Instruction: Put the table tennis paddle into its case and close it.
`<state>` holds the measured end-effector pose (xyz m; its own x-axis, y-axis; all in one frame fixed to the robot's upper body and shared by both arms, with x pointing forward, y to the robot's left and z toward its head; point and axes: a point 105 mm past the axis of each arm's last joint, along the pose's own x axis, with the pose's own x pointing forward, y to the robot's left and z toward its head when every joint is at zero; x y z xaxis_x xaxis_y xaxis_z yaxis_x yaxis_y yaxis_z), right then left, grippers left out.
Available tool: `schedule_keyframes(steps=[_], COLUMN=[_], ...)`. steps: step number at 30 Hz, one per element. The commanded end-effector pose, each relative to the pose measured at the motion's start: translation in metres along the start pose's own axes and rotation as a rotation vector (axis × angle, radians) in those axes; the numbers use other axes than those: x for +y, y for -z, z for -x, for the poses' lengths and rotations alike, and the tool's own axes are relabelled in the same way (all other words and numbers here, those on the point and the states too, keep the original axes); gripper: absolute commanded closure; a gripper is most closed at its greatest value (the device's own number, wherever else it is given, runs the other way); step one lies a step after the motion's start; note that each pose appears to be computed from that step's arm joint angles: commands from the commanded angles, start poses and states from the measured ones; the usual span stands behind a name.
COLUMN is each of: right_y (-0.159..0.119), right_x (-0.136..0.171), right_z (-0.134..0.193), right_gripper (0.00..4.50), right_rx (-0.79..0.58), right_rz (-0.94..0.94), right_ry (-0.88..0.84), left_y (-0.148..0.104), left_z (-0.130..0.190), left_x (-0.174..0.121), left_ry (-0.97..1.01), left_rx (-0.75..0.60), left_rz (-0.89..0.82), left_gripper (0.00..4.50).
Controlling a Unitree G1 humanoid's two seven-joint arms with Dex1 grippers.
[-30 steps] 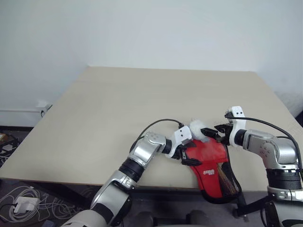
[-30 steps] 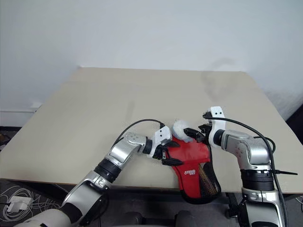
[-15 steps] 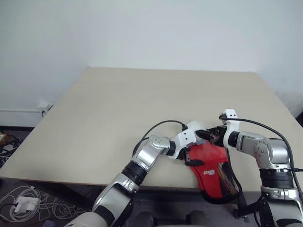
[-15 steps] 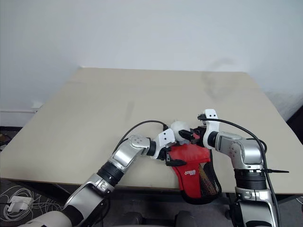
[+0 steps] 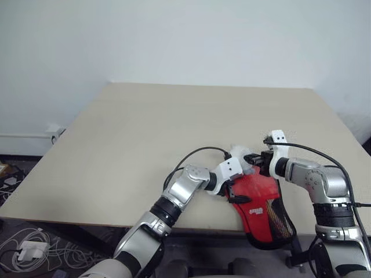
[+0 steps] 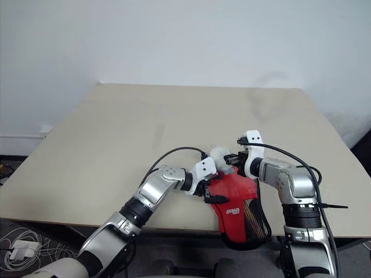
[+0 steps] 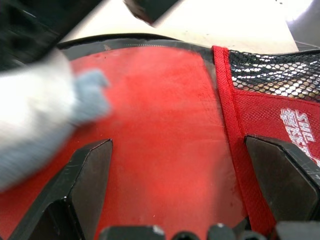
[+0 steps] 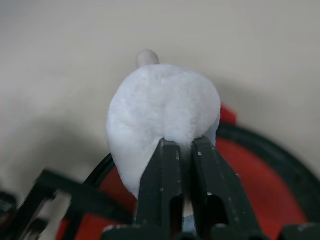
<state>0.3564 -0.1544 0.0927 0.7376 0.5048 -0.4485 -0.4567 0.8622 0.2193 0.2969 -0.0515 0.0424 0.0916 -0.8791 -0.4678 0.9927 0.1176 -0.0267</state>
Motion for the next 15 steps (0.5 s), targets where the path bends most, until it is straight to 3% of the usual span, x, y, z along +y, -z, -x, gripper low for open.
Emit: schedule_keyframes(steps=[1,9,15], right_y=[-0.035,-0.041,-0.034], right_x=[-0.009,-0.025,-0.061], right_z=[0.007,0.014,0.031], right_gripper=[4.48,4.48,4.48], right_rx=[-0.097,-0.075,0.01], right_rz=[0.147,0.251,0.32], right_ry=[0.076,0.134,0.237], left_y=[0.034,0.037,0.039], left_z=[-0.008,-0.009,-0.007], left_x=[-0.007,-0.01,-0.009], left_ry=[0.011,0.027,0.03], left_rx=[0.148,0.164,0.172], left_rz=[0.054,0.064,0.08], left_gripper=[0.0,0.0,0.0])
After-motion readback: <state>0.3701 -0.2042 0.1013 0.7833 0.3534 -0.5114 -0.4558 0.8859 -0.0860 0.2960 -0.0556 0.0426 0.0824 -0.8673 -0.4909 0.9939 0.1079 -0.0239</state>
